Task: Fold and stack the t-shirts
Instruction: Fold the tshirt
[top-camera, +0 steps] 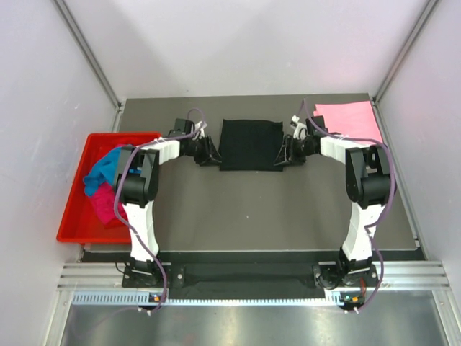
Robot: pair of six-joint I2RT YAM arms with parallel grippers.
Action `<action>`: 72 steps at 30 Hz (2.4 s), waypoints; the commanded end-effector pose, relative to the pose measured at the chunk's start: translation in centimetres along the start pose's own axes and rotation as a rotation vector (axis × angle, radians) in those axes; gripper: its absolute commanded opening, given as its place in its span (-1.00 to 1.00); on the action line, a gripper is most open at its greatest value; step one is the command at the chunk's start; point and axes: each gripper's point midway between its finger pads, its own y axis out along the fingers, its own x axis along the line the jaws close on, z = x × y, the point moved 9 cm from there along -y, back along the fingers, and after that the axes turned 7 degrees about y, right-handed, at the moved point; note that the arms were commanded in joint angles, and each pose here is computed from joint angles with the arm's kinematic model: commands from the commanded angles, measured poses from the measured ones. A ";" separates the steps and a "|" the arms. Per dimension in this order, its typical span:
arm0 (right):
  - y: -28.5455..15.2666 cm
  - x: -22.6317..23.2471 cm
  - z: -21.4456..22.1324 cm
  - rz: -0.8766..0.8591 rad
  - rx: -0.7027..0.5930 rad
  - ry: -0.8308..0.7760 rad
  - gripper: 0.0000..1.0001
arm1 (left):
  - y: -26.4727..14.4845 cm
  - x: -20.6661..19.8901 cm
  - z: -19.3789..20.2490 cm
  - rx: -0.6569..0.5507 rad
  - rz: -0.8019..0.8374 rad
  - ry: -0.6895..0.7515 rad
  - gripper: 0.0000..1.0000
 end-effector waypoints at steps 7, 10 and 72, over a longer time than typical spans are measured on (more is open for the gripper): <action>-1.0 1.1 0.5 -0.052 -0.046 -0.073 -0.21 | -1.1 -2.6 0.1 -0.053 0.082 0.093 -0.20; -1.0 1.0 0.6 -0.057 -0.046 -0.066 -0.26 | -1.3 -2.8 0.0 -0.060 0.068 0.100 -0.19; -6.9 0.7 15.8 0.054 0.017 0.071 -0.70 | -5.9 -4.8 14.3 0.153 -0.095 0.056 -0.67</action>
